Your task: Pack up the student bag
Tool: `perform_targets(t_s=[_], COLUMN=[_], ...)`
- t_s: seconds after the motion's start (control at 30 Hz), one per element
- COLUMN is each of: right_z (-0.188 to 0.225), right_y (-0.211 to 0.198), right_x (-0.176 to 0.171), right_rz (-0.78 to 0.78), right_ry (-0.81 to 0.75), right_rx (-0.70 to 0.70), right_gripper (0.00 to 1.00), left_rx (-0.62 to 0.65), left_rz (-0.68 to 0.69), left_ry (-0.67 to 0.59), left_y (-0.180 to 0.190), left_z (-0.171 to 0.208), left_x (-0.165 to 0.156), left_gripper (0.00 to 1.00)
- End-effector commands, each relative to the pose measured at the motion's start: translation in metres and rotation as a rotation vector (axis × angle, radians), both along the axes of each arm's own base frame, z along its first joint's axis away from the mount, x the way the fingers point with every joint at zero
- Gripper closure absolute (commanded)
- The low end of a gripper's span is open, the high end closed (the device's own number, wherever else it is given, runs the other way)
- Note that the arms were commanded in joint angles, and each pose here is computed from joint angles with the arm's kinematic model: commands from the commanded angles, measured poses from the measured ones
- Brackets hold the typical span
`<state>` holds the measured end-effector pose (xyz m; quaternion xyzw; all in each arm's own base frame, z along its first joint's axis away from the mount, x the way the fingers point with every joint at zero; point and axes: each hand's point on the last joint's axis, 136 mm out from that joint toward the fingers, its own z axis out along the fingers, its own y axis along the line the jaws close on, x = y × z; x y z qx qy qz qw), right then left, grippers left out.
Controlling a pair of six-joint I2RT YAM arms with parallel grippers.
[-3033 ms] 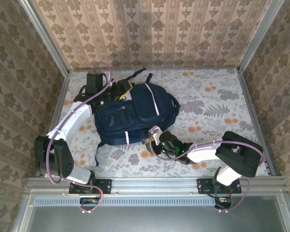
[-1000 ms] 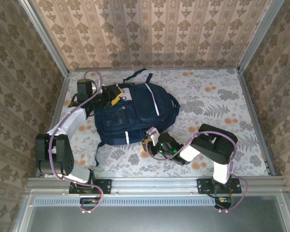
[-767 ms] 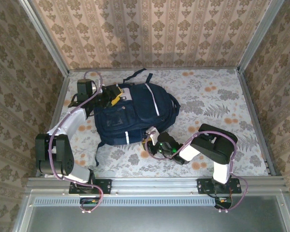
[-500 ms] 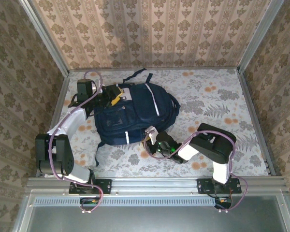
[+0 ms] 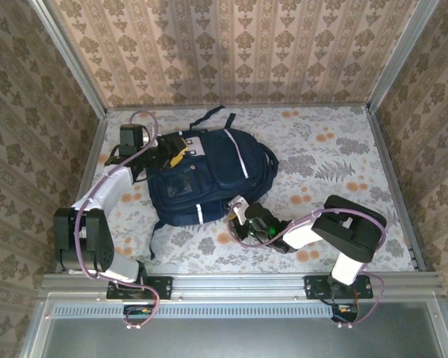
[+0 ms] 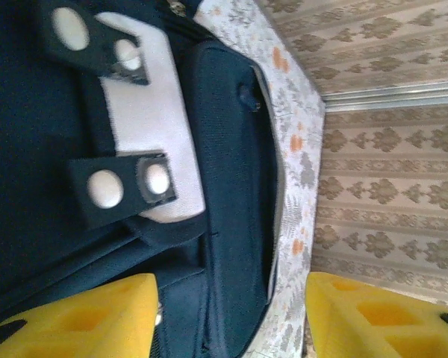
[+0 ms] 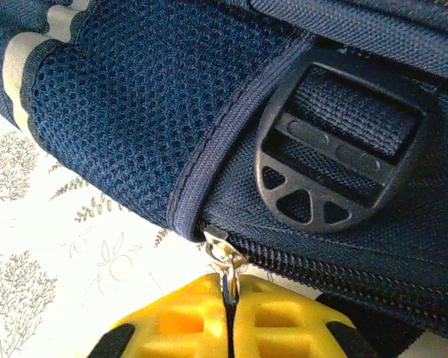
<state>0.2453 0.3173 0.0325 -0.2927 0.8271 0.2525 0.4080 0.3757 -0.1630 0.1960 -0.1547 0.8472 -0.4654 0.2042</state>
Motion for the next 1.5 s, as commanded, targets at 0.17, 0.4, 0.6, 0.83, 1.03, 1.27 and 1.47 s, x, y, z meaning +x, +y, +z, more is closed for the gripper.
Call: perform_targets(t_s=[0.17, 0.4, 0.6, 0.83, 1.03, 1.27, 1.47], right_z=[0.009, 0.021, 0.026, 0.027, 0.024, 0.02, 0.02], right_y=[-0.011, 0.001, 0.015, 0.02, 0.017, 0.018, 0.021], right_x=[0.0, 0.001, -0.001, -0.002, -0.003, -0.003, -0.002], right_rz=[-0.021, -0.027, -0.019, -0.022, -0.029, -0.032, -0.029], right_ry=[-0.015, 0.01, 0.017, 0.025, 0.032, 0.042, 0.049], right_rx=[-0.021, 0.064, 0.111, 0.138, 0.131, 0.131, 0.135], right_gripper=[1.0, 1.0, 1.0, 1.0, 1.0, 1.0, 1.0], left_rx=[0.116, 0.047, -0.027, -0.032, -0.034, -0.034, -0.035], left_rz=[0.201, 0.413, 0.477, 0.497, 0.488, 0.496, 0.489], left_ry=[0.079, 0.166, 0.221, 0.224, 0.228, 0.234, 0.25], left_y=[0.026, 0.033, 0.023, 0.021, 0.02, 0.022, 0.021], left_z=[0.02, -0.01, -0.048, -0.064, -0.06, -0.065, -0.072], left_x=[-0.066, -0.123, -0.136, -0.136, -0.141, -0.158, -0.163], left_gripper=[0.42, 0.33, 0.31, 0.32, 0.34, 0.34, 0.34])
